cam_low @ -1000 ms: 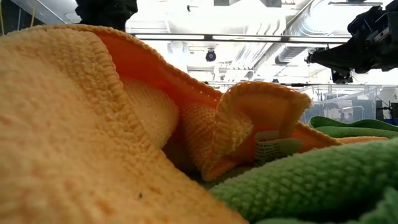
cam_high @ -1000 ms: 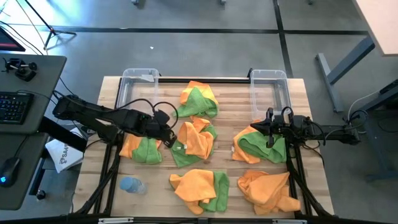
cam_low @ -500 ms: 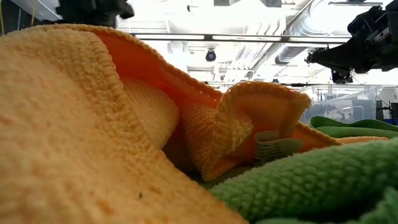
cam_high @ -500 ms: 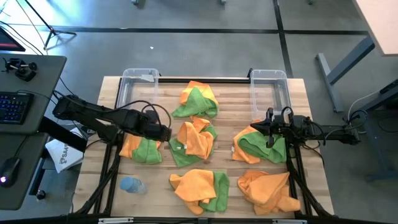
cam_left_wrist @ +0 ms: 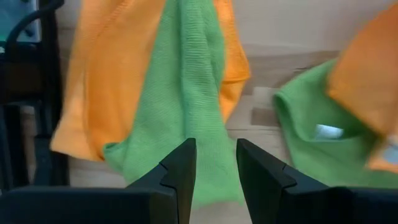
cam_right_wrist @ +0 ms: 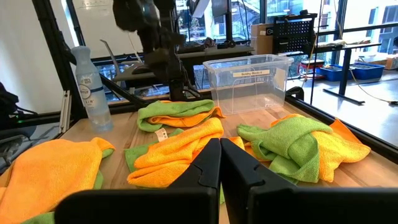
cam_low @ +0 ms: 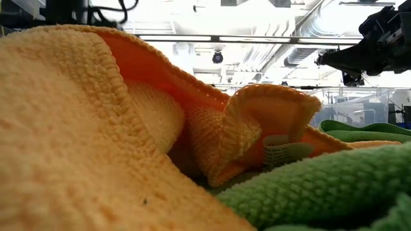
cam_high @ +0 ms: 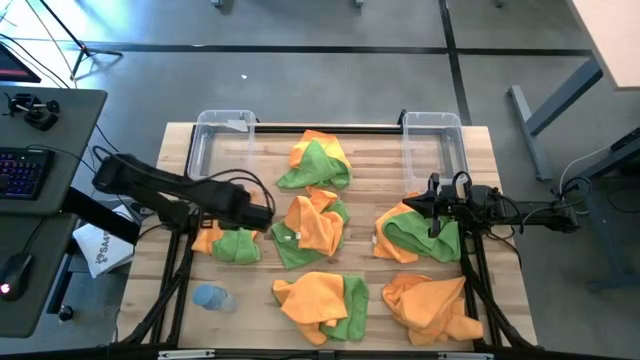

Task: Sort microfiber towel by color & place in baskets
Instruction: Put the green microfiber towel into the left transparent bin

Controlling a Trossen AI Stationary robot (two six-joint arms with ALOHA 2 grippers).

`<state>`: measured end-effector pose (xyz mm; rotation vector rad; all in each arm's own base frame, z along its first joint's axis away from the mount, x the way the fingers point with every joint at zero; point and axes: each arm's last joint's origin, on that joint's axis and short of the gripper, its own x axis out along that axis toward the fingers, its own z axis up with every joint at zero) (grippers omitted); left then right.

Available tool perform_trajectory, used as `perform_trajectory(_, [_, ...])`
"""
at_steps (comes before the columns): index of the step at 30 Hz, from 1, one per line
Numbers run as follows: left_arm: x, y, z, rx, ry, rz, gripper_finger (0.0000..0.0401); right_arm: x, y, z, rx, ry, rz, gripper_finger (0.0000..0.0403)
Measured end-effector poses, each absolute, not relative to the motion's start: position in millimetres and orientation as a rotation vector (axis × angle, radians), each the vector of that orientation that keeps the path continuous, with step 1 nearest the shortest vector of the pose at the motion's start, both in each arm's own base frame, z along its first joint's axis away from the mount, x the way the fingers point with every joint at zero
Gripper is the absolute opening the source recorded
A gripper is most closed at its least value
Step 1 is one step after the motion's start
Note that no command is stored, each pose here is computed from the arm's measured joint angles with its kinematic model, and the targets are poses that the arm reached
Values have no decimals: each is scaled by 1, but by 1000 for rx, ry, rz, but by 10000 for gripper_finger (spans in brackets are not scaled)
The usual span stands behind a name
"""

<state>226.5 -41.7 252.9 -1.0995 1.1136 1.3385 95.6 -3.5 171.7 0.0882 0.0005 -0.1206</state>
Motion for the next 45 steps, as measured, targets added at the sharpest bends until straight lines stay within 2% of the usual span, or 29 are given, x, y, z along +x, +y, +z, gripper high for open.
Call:
perform_trajectory(11, [258,-36,202,-1013,1433,1355,106,96,-3,172,88,1,-121,0])
perform_trajectory(20, [266,-37,188,-1008,1456,1348,106,96,-3,172,88,0,-120,0])
perform_trajectory(28, [253,-39,160,-1087,1513,1372,103,96,-3,172,88,1,-121,0])
perform_trajectory(32, [256,-41,161,-1099,1504,1349,77,96,-3,172,88,1,-121,0])
perform_trajectory(37, [258,-44,166,-1077,1460,1343,11,96,-3,172,88,0,-120,0])
perform_trajectory(45, [250,-52,191,-1130,1369,1300,1,96,-3,172,88,1,-120,0])
